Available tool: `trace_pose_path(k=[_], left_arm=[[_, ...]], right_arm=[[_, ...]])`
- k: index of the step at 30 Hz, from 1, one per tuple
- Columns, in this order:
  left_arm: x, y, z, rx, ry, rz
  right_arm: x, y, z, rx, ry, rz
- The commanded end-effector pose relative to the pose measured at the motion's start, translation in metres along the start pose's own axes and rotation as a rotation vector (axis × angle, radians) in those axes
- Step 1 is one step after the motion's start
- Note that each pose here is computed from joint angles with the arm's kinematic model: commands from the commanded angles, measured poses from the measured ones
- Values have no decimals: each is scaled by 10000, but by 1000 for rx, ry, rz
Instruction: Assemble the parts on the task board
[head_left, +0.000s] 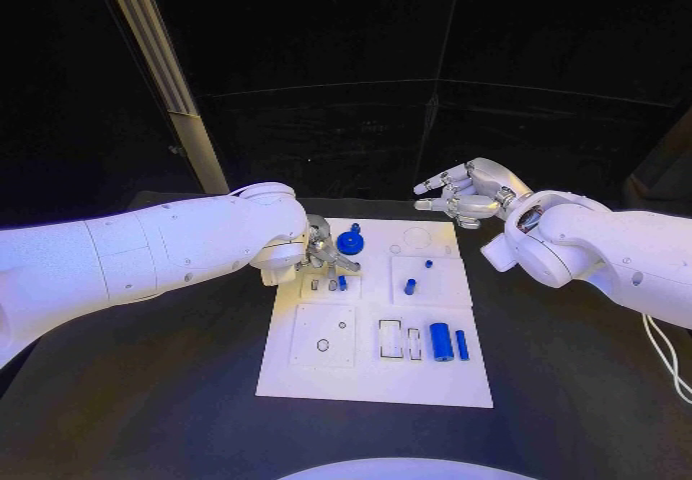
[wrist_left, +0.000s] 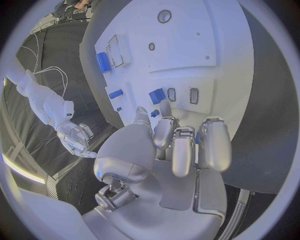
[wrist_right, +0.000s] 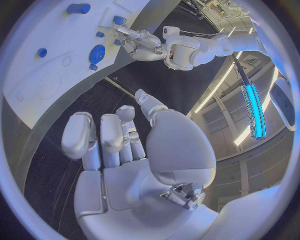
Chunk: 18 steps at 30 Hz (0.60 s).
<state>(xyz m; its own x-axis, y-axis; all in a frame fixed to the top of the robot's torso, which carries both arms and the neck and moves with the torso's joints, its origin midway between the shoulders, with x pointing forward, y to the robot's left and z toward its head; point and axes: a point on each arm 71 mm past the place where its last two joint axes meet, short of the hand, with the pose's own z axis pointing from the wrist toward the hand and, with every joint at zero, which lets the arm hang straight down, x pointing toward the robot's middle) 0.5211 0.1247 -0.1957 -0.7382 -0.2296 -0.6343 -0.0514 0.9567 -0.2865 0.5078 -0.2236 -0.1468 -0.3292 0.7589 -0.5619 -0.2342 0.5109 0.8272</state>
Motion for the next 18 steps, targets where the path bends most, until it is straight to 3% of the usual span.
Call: trace_pose_path(k=[1, 18], left_arm=[[11, 0, 1, -13, 15, 37], [62, -29, 32, -15, 25, 53]], right_arm=[[-3, 16, 6, -4, 1, -1], [0, 12, 16, 0, 0, -1]])
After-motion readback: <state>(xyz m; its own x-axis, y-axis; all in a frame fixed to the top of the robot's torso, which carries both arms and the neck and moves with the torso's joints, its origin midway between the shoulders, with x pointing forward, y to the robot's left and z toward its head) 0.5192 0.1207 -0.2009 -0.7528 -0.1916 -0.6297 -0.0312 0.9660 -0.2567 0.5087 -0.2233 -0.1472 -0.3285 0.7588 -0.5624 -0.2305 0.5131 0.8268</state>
